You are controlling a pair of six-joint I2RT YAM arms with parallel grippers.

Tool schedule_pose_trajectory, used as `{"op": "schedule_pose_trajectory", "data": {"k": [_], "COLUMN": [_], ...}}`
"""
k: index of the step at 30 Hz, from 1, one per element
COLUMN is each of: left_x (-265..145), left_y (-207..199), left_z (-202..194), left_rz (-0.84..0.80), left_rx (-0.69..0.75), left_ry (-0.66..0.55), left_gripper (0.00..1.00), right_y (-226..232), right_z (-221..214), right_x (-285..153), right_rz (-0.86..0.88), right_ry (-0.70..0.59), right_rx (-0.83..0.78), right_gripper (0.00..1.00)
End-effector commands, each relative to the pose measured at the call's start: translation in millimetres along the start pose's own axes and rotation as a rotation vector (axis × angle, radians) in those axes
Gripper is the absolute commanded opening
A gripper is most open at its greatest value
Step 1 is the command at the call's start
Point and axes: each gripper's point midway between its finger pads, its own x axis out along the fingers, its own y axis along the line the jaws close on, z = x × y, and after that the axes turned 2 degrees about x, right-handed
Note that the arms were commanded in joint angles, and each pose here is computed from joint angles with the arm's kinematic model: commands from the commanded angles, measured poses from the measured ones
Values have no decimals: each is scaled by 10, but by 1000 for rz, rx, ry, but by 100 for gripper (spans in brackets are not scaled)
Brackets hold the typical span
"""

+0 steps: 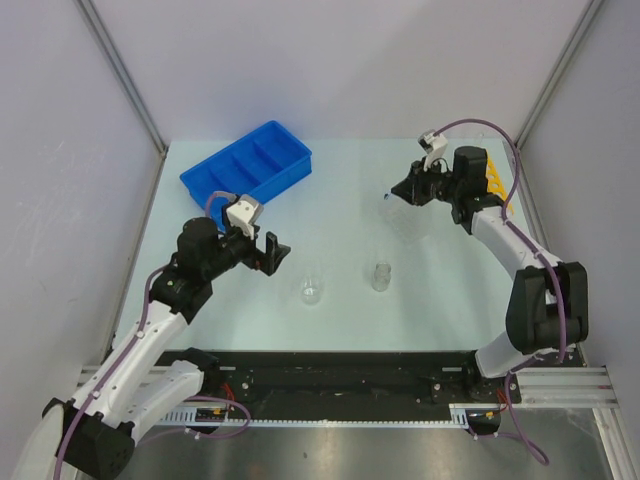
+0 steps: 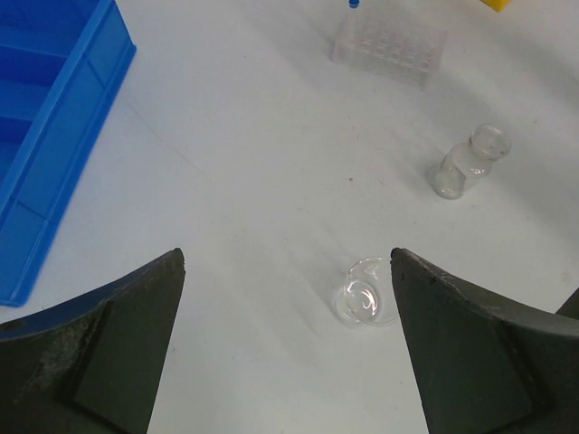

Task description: Organize the chemistry lab equipment

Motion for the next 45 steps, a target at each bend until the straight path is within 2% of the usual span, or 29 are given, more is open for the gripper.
{"op": "schedule_pose_trajectory", "data": {"k": [1, 8, 15, 32, 45], "left_x": [-21, -27, -1, 31, 22], "left_y": [70, 72, 67, 72, 67], "left_z": [25, 19, -11, -52, -41], "left_rz": [27, 29, 21, 18, 17], "left_rx": [52, 56, 51, 47, 48], "left_ry": [-7, -10, 4, 20, 15], "left_gripper": [100, 100, 100, 100, 100], "right_y": [-522, -1065, -1250, -1241, -1163], "right_z": [117, -99, -271, -516, -473], "right_x": [36, 218, 405, 614, 661], "right_rz": [-151, -233, -226, -189, -169], "right_ry": [1, 81, 147, 219, 217], "right_rx": [-24, 14, 59, 101, 99], "right_gripper": [18, 18, 18, 19, 19]}}
